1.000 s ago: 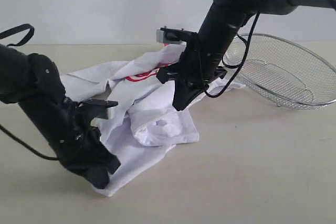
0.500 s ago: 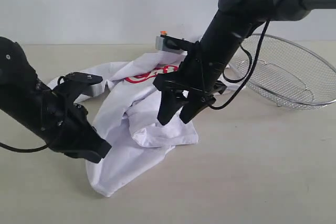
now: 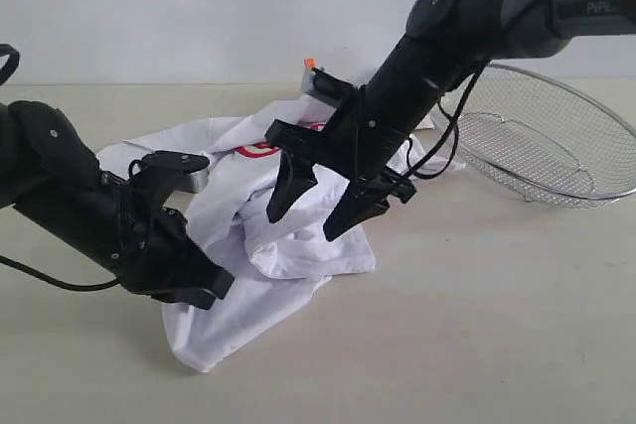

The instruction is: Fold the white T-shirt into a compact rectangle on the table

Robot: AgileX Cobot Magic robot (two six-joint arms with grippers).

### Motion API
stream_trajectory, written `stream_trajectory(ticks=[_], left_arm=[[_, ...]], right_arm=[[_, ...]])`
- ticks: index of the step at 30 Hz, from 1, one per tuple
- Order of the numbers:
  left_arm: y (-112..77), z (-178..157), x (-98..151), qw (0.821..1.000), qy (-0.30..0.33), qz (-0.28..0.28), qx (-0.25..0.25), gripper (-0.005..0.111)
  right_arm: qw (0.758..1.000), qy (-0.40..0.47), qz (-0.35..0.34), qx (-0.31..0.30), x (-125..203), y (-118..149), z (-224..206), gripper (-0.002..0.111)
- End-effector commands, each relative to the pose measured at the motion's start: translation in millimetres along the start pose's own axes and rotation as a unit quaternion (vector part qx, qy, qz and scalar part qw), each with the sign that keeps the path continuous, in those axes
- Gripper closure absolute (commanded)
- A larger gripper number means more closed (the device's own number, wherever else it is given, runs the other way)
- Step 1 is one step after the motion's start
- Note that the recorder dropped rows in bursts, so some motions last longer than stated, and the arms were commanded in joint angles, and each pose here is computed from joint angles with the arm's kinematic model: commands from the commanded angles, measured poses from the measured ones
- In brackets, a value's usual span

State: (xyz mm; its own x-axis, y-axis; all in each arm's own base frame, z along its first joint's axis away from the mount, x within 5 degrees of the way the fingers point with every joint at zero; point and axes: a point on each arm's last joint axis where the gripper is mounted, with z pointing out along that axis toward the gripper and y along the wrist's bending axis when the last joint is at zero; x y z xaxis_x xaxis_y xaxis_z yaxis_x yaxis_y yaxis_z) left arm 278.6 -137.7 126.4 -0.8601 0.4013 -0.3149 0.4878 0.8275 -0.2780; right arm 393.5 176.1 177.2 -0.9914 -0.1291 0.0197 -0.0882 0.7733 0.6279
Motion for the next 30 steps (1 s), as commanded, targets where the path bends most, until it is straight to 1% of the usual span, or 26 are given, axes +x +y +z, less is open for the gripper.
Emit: stream_trajectory(ticks=[1,5,12,14,15,16,17,18,19,21,22,24,25,26,27,28,29,30], left_arm=[[1.4,6,-1,1.000,-0.007,-0.001,0.000,0.102],[4.0,14,1,1.000,0.005,-0.006,0.000,0.102],[5.2,18,2,1.000,0.005,-0.015,-0.001,0.102],[5.2,18,2,1.000,0.005,-0.015,-0.001,0.102],[5.2,18,2,1.000,0.005,-0.016,-0.001,0.102],[5.2,18,2,1.000,0.005,-0.016,-0.001,0.102],[5.2,18,2,1.000,0.005,-0.016,-0.001,0.102],[5.2,18,2,1.000,0.005,-0.016,-0.001,0.102],[5.2,18,2,1.000,0.005,-0.016,-0.001,0.102],[5.2,18,2,1.000,0.005,-0.016,-0.001,0.102],[5.2,18,2,1.000,0.005,-0.016,-0.001,0.102],[5.2,18,2,1.000,0.005,-0.016,-0.001,0.102],[5.2,18,2,1.000,0.005,-0.016,-0.001,0.102],[5.2,18,2,1.000,0.005,-0.016,-0.001,0.102],[5.2,18,2,1.000,0.005,-0.016,-0.001,0.102],[5.0,18,2,1.000,0.006,-0.016,0.000,0.102],[5.0,18,2,1.000,0.006,-0.016,0.000,0.102],[5.0,18,2,1.000,0.006,-0.016,0.000,0.102]], right_arm=[[0.999,-0.007,0.020,-0.033,-5,-2,12,0.045],[0.999,-0.017,0.032,-0.030,-10,-9,20,0.045],[0.995,-0.074,0.055,-0.026,-23,-17,28,0.046],[0.994,-0.085,0.056,-0.025,-25,-18,28,0.054],[0.993,-0.097,0.057,-0.022,-27,-18,28,0.069],[0.993,-0.104,0.057,-0.020,-28,-19,28,0.077],[0.991,-0.116,0.057,-0.017,-30,-19,27,0.095],[0.991,-0.117,0.055,-0.016,-31,-19,27,0.104],[0.993,-0.113,0.041,-0.016,-30,-19,27,0.108],[0.996,-0.091,-0.002,-0.019,-26,-18,28,0.108],[0.997,-0.063,-0.022,-0.028,-21,-15,26,0.108],[0.996,-0.050,-0.071,-0.025,-14,-5,13,0.108],[0.995,-0.054,-0.087,-0.017,-13,-1,6,0.108],[0.990,-0.070,-0.119,0.014,-9,6,-11,0.108],[0.987,-0.078,-0.132,0.039,-7,9,-21,0.108],[0.980,-0.100,-0.142,0.094,-3,12,-41,0.108],[0.975,-0.112,-0.147,0.125,-1,14,-52,0.108],[0.963,-0.131,-0.157,0.177,4,17,-72,0.108]])
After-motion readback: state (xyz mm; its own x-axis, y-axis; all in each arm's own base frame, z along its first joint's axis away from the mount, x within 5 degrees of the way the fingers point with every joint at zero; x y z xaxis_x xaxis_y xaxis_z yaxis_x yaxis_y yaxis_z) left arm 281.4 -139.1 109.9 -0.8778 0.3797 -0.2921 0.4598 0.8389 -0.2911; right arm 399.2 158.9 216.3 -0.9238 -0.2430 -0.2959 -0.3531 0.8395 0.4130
